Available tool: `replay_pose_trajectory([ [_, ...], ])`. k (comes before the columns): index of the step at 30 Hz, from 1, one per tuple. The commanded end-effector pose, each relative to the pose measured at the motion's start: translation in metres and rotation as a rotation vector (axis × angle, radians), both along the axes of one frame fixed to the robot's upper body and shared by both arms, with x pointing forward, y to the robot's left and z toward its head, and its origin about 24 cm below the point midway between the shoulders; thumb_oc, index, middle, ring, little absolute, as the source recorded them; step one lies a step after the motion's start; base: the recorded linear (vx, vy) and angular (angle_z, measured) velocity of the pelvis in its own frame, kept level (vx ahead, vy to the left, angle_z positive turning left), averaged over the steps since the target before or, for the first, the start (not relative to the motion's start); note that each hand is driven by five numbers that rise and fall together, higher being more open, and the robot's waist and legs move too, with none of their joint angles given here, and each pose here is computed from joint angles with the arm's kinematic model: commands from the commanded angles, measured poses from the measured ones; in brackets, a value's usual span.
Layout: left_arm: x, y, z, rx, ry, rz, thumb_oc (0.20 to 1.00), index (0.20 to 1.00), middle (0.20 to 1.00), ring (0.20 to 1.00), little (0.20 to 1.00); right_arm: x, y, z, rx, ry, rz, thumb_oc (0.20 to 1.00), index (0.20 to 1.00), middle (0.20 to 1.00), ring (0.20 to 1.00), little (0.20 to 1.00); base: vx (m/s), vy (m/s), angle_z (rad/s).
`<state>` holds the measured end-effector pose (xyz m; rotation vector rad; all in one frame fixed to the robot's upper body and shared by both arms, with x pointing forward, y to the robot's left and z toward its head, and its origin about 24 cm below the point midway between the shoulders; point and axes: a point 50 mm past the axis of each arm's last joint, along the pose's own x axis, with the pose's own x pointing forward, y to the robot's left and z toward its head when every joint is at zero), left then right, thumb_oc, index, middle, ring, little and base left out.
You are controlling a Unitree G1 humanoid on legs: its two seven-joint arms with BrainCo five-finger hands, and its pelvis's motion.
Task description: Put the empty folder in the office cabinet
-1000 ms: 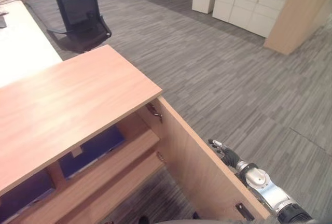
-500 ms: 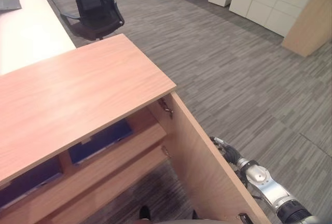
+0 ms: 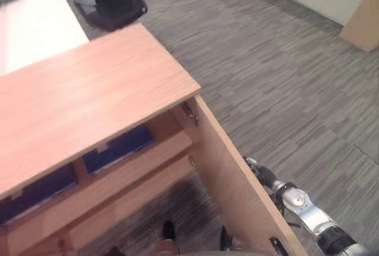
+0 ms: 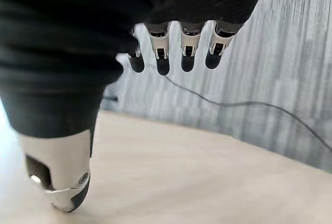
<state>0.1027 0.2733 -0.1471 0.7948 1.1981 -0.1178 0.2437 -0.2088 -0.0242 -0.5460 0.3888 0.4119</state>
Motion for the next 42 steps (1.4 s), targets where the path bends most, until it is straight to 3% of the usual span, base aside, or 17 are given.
replay_pose_trajectory([
  [1, 0.003, 0.006, 0.003, 0.007, -0.019, 0.026, 1.0, 1.0, 1.0, 1.0, 1.0, -0.002, 0.032, 0.002, 0.097, -0.048, 0.054, 1.0, 1.0, 1.0, 1.0, 1.0, -0.09, -0.035, 0.47],
  [3, 0.006, -0.002, 0.001, -0.009, -0.024, 0.012, 1.0, 1.0, 1.0, 1.0, 1.0, -0.003, 0.032, 0.0, 0.103, -0.039, 0.044, 1.0, 1.0, 1.0, 1.0, 1.0, -0.05, 0.052, 0.19],
  [4, 0.068, -0.058, 0.015, -0.133, -0.203, -0.166, 1.0, 1.0, 1.0, 1.0, 1.0, -0.003, 0.028, -0.003, 0.059, -0.011, 0.042, 1.0, 1.0, 1.0, 1.0, 1.0, -0.07, 0.127, 0.14],
  [5, 0.045, -0.049, 0.006, -0.11, -0.138, -0.149, 1.0, 1.0, 1.0, 1.0, 1.0, -0.003, 0.023, -0.004, 0.056, -0.008, 0.006, 1.0, 1.0, 1.0, 1.0, 1.0, -0.1, 0.201, 0.55],
  [7, 0.002, -0.059, -0.014, -0.123, 0.018, -0.173, 1.0, 1.0, 1.0, 1.0, 1.0, -0.007, 0.021, -0.007, 0.073, -0.038, -0.055, 1.0, 1.0, 1.0, 1.0, 1.0, -0.16, 0.251, 0.69],
  [12, -0.021, -0.034, -0.016, -0.06, 0.079, -0.043, 1.0, 1.0, 1.0, 1.0, 1.0, -0.01, 0.023, -0.012, 0.065, -0.028, -0.073, 1.0, 1.0, 1.0, 1.0, 1.0, -0.16, 0.227, 0.22],
  [14, -0.018, -0.011, -0.01, 0.008, 0.105, 0.079, 1.0, 1.0, 1.0, 1.0, 1.0, -0.021, 0.034, -0.02, 0.081, 0.02, -0.021, 1.0, 1.0, 1.0, 1.0, 1.0, -0.05, 0.213, -0.12],
  [19, -0.029, -0.017, -0.014, -0.034, 0.103, 0.137, 1.0, 1.0, 1.0, 1.0, 1.0, -0.016, 0.034, -0.021, 0.071, 0.029, -0.026, 1.0, 1.0, 1.0, 1.0, 1.0, -0.06, 0.147, -0.33],
  [28, -0.002, -0.042, -0.014, -0.106, 0.036, 0.016, 1.0, 1.0, 1.0, 1.0, 1.0, -0.013, 0.036, -0.024, 0.062, 0.038, -0.048, 1.0, 1.0, 1.0, 1.0, 1.0, -0.16, 0.176, 0.08],
  [33, -0.016, -0.039, -0.017, -0.091, 0.107, -0.013, 1.0, 1.0, 1.0, 1.0, 1.0, -0.033, 0.037, -0.04, 0.063, 0.122, -0.026, 1.0, 1.0, 1.0, 1.0, 1.0, 0.03, 0.017, 0.15],
  [42, -0.019, -0.046, -0.019, -0.139, 0.104, 0.025, 1.0, 1.0, 1.0, 1.0, 1.0, -0.029, 0.047, -0.037, 0.084, 0.115, 0.016, 1.0, 1.0, 1.0, 1.0, 1.0, 0.03, -0.096, 0.16],
])
